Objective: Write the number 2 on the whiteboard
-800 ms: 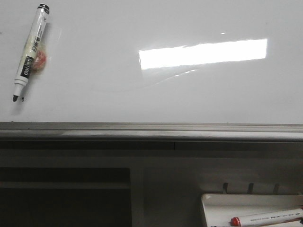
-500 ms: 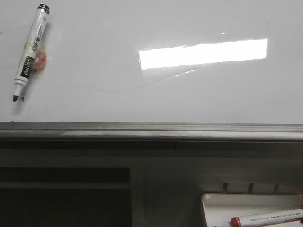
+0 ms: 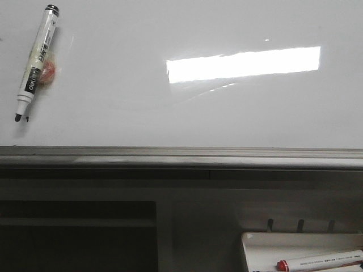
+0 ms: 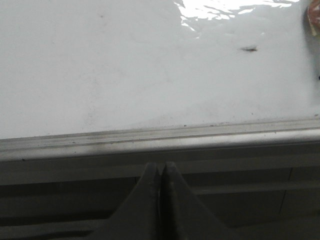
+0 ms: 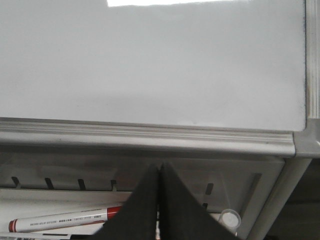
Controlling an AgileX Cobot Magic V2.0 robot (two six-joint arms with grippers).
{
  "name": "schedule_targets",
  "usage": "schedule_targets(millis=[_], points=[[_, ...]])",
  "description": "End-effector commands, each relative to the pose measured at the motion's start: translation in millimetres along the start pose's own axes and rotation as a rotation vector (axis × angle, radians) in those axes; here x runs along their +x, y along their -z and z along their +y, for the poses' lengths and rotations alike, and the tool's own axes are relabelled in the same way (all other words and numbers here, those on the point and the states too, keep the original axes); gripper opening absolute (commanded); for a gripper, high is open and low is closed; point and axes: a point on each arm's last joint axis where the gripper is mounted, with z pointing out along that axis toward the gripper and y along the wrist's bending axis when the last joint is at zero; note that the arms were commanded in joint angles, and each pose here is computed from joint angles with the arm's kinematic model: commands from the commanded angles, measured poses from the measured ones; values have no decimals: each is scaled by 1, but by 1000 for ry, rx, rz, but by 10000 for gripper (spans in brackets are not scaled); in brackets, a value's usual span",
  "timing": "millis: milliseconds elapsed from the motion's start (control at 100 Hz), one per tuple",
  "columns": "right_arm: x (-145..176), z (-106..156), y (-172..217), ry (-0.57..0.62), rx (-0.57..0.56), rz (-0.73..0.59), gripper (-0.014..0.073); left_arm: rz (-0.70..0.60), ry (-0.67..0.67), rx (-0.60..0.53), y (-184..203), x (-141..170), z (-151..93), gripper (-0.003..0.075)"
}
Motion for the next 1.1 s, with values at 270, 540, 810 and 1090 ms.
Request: schedule_targets(millis=[270,540,810,1090], points=[[-46,-7,16,3,90,-619,-71,-530,73,-41,13,-42,5,-20],[-64,-9,34,4,127,-902,-71,-579,73,-47,16,-46,5,-20],[-61,-6,22,-6,71,-541,-70,-538,80,-40,16,-52,6,-20],[-87,2,27,-103,-65,-19,-66,-232,91,6,19,-112,10,-20]])
